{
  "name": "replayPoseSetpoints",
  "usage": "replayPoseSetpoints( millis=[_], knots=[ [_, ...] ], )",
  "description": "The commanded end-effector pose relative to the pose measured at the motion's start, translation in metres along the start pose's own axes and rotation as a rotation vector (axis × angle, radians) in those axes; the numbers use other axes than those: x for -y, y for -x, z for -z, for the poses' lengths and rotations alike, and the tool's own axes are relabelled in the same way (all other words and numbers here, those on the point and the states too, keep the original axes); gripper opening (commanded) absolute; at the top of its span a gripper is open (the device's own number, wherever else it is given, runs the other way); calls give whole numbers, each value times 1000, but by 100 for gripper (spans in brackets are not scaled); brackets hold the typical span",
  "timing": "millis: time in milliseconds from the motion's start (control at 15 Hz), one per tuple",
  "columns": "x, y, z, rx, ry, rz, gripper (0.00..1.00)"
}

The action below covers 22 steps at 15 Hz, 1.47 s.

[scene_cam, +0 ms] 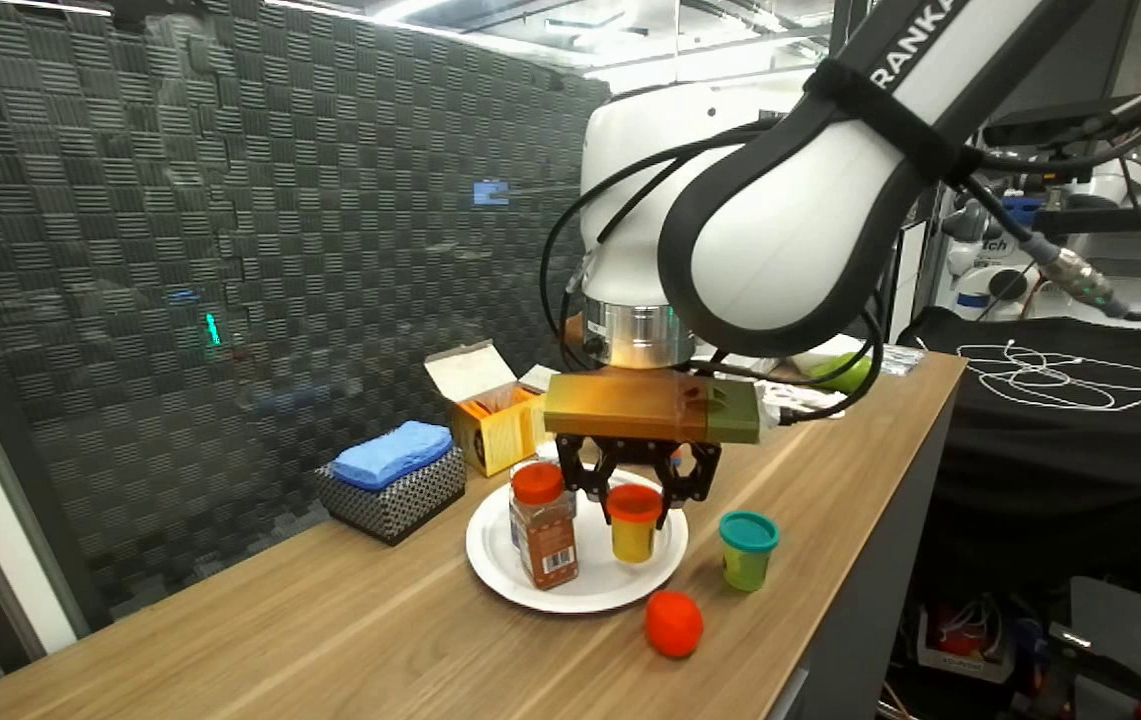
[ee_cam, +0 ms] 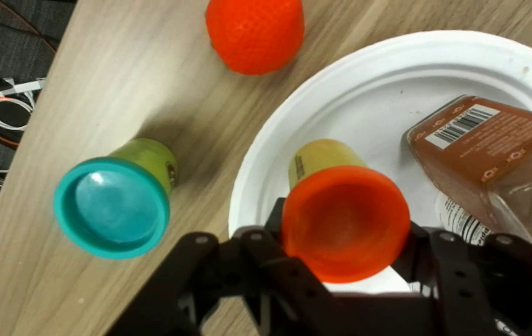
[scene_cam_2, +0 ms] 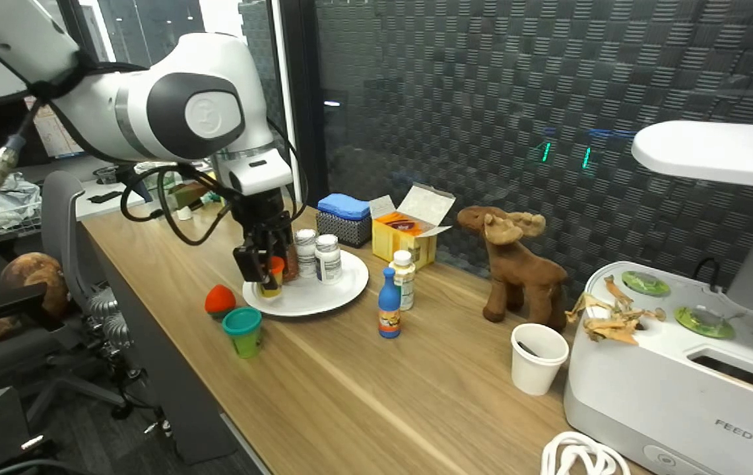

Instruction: Pick up all the objects surrounding the white plate and arrange them on the plate

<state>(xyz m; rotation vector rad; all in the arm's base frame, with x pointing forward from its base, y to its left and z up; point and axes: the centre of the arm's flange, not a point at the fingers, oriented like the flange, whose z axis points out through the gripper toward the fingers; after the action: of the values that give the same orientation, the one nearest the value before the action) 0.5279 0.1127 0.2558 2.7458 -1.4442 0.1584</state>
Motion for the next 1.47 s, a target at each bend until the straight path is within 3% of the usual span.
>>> replayPoseSetpoints(
  millis=[0,67,200,267,533,1200,1400],
  knots=[
    [13,-1,0,16,-30,-48,21],
    [12,-2,0,19,-30,-51,23],
    [10,-4,-1,26,-31,-63,70],
    [9,-5,-1,31,-31,-70,71],
    [4,-12,4,46,-42,-95,99],
    [-15,-47,43,45,-48,-133,100],
    [-30,-61,58,16,-16,-30,100]
  ],
)
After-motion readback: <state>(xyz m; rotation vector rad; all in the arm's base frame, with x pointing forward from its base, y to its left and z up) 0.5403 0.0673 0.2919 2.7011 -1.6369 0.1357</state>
